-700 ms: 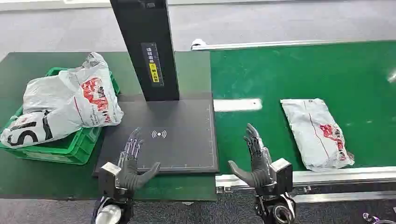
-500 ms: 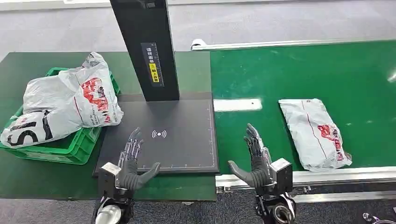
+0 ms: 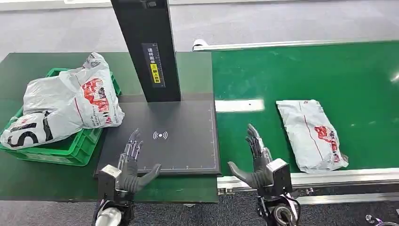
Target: Moved the parcel from conveyor to table for the left to box.
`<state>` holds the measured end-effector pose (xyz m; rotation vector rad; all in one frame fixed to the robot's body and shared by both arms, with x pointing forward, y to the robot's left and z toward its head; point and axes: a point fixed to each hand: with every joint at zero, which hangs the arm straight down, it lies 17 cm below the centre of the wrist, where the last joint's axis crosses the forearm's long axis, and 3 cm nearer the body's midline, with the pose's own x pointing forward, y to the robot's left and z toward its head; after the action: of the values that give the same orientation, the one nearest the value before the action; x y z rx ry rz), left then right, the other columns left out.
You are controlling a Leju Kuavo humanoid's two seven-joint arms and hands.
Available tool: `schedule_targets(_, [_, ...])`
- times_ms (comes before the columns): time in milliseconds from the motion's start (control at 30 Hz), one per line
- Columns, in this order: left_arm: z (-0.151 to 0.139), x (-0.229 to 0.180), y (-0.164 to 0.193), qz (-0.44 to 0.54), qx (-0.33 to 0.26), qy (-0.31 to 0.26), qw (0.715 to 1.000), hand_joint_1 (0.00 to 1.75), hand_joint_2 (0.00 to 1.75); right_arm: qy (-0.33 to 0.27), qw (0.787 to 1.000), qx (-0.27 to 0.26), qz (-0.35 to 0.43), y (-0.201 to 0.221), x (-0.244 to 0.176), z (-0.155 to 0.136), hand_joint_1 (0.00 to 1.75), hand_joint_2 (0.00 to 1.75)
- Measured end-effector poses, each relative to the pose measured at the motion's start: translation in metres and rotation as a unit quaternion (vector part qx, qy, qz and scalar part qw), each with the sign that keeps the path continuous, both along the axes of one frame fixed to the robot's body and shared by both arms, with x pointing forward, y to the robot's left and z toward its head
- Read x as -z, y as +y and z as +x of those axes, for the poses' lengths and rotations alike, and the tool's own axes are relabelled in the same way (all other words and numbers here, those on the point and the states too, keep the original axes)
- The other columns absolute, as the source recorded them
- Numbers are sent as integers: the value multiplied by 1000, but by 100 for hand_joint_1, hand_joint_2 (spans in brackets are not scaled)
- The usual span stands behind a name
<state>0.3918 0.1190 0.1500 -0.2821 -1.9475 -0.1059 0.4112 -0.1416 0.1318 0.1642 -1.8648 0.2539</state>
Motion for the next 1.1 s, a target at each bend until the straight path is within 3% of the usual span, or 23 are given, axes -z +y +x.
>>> schedule_targets(133, [-1, -2, -3, 1, 9, -4, 1000, 0, 175, -8, 993, 19, -118, -11, 8, 24, 0, 175])
schedule_targets(200, [-1, -4, -3, 1, 9, -7, 1000, 0, 175, -11, 979, 61, -192, -31, 13, 44, 0, 175])
schedule_targets(333, [-1, -9, 1, -5, 7, -11, 1000, 0, 175, -11, 947, 154, -282, -103, 11, 101, 0, 175])
schedule_targets(533, [2, -9, 11, -15, 0, -11, 1000, 0, 175, 33, 894, 258, -366, -210, 13, 142, 0, 175])
schedule_targets(667, [3, -11, 15, -19, -5, -12, 1000, 0, 175, 62, 857, 298, -417, -256, 24, 144, 0, 175])
schedule_targets(733, [4, -11, 17, -20, -8, -13, 1000, 0, 175, 117, 831, 301, -454, -276, 48, 141, 0, 175])
schedule_targets(900, [8, -9, 22, -19, -21, -7, 1000, 0, 175, 304, 751, 245, -533, -307, 134, 106, 0, 175])
schedule_targets(1100, [12, -4, 20, -12, -24, 2, 1000, 0, 175, 372, 709, 199, -565, -308, 164, 87, 0, 175])
